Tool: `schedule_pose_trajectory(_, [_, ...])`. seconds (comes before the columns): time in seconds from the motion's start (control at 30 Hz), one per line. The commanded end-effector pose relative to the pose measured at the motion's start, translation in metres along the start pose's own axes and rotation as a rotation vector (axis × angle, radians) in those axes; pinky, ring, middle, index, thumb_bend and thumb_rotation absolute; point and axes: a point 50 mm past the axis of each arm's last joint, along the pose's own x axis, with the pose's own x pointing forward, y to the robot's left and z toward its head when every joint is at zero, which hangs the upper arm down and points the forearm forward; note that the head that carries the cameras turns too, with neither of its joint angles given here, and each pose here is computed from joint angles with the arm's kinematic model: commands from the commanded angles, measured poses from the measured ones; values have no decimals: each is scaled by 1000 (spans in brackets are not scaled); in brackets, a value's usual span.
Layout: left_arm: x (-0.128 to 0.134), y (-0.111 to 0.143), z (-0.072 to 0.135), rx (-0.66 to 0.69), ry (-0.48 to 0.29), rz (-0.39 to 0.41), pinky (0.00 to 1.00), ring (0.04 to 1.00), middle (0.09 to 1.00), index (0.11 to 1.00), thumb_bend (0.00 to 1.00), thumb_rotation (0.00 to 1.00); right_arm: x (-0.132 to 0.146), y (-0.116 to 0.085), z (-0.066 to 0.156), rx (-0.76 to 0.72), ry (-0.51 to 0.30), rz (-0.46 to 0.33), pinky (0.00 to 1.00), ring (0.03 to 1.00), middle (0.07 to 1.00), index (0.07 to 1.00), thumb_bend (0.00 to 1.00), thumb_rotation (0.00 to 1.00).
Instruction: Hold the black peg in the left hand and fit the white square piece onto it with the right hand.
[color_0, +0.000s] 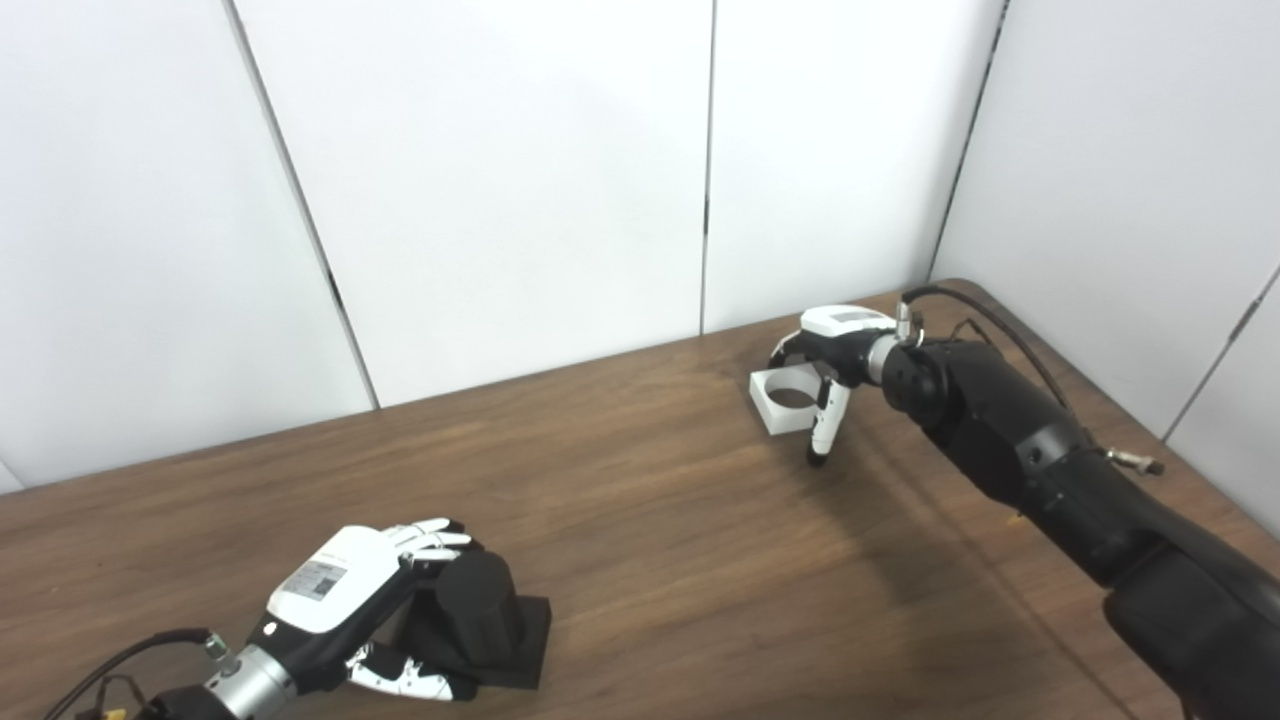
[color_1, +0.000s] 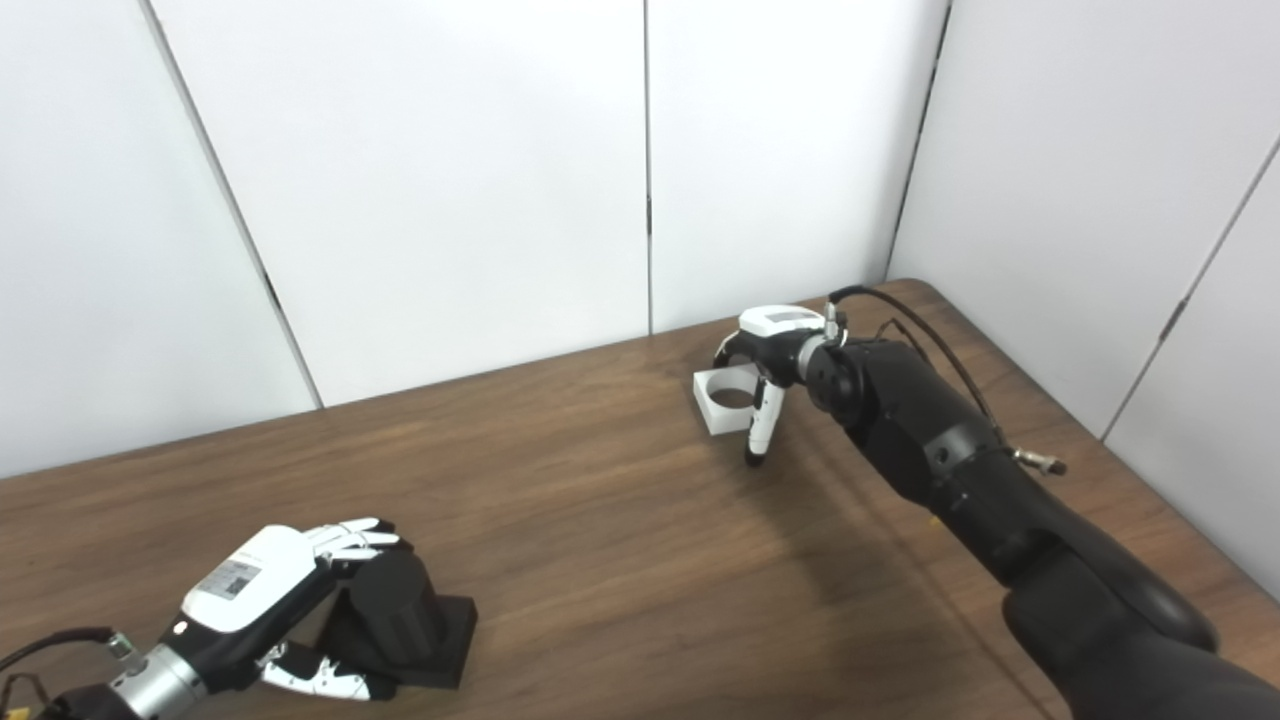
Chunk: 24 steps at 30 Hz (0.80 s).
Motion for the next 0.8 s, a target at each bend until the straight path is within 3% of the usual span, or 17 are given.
schedule_pose_trajectory(0.0, [-27,-32,-5,38,39,-209,813,886,821,488,524,58,3,-29,9,-49,-22,-90,713,861,900,707,731,157])
schedule_pose_trajectory(0.3, [-27,-33,-3,37,40,-211,820,886,822,488,524,60,10,-26,10,-76,-23,-65,723,855,881,638,707,170])
schedule_pose_trajectory(0.33, [-27,-33,-3,38,41,-213,823,889,826,488,524,60,11,-26,10,-77,-25,-63,715,854,874,553,594,156])
schedule_pose_trajectory(0.43, [-27,-33,-2,30,36,-207,821,887,823,488,524,59,13,-22,8,-86,-37,-65,695,835,840,500,525,148])
schedule_pose_trajectory(0.77, [-29,-32,-3,24,41,-205,820,888,824,488,524,60,12,-18,7,-99,-57,-96,682,793,777,486,516,141])
